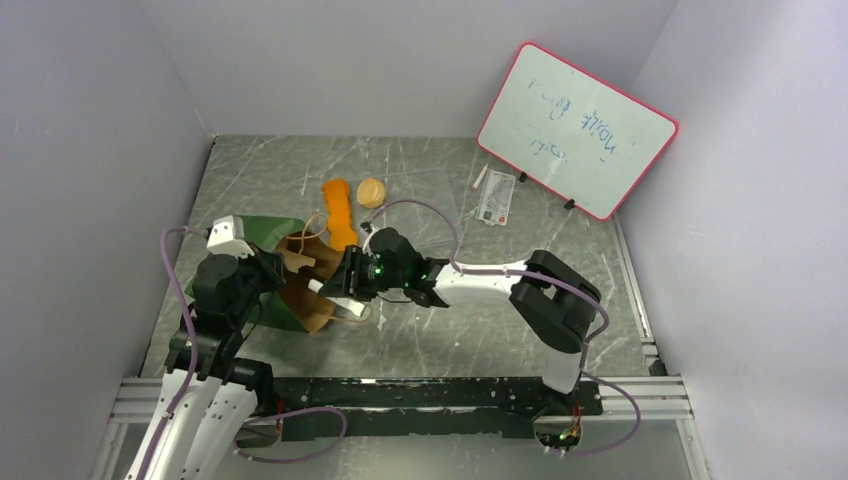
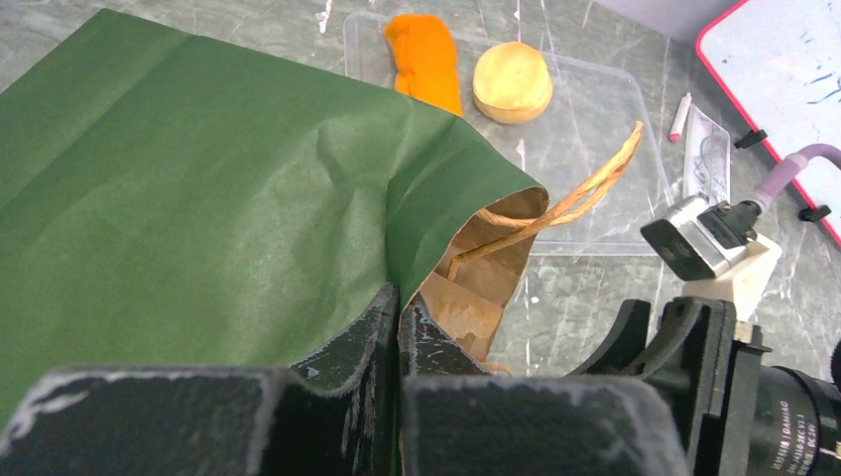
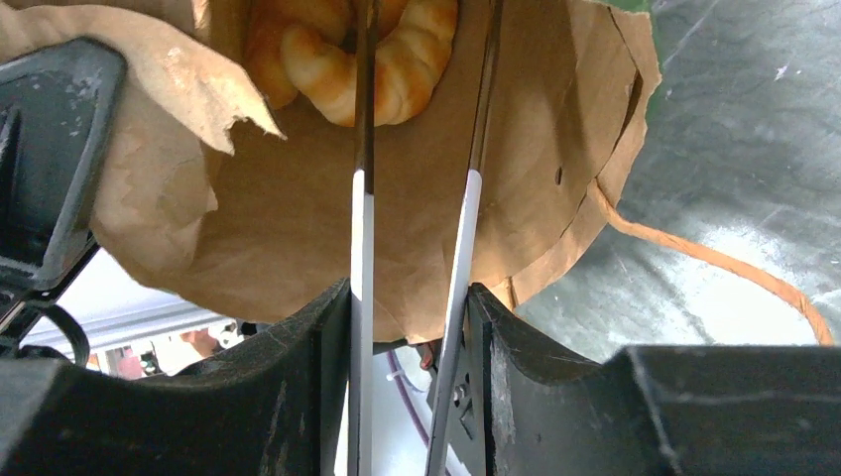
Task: Take the fake bread out of the paper bag
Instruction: Take out the fake bread from the paper bag.
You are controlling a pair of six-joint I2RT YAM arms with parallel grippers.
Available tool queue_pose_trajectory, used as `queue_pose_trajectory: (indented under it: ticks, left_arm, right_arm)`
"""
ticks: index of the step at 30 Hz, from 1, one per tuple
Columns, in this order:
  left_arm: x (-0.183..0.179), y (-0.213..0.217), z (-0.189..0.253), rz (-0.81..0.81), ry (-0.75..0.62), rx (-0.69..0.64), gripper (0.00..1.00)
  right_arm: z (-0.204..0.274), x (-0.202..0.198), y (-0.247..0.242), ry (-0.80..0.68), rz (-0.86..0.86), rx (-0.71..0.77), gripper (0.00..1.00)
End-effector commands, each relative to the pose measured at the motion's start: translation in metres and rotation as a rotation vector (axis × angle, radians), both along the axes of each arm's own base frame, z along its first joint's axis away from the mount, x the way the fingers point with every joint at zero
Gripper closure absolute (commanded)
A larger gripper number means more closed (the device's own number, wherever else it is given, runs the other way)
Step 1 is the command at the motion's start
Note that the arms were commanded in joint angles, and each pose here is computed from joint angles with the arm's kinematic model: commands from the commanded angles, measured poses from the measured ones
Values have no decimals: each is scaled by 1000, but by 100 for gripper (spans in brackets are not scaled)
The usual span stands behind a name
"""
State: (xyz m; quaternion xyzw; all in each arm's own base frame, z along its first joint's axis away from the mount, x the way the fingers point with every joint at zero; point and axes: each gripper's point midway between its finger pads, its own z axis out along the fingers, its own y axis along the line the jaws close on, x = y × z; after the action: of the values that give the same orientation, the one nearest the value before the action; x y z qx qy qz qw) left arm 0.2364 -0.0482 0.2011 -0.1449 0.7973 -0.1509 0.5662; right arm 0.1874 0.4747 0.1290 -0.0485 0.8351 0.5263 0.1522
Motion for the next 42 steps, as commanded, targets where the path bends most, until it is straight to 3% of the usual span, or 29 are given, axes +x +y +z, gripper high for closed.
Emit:
queue_pose_trajectory:
  ticks: [1, 17, 36, 38, 41, 42]
  left_arm:
    - [2, -7, 19, -45, -61, -10, 93]
    - [-1, 6, 27, 5, -92, 36, 93]
    - [1, -7, 23, -68, -91, 26, 93]
    - [1, -6, 23, -58, -87, 28, 93]
    - [2, -3, 21, -39, -81, 26, 93]
    - [2, -2, 20, -31, -79, 22, 93]
  right_arm:
    - [3, 3, 11, 41, 7, 22, 54]
    - [-3, -5, -14, 108, -46, -25, 54]
    - [-12, 33, 38, 133, -49, 62, 54]
    - [-11, 36, 38, 123, -54, 68, 61]
    - [-11, 41, 30, 97, -79, 66, 81]
    - [-8, 44, 27, 80, -90, 65, 83]
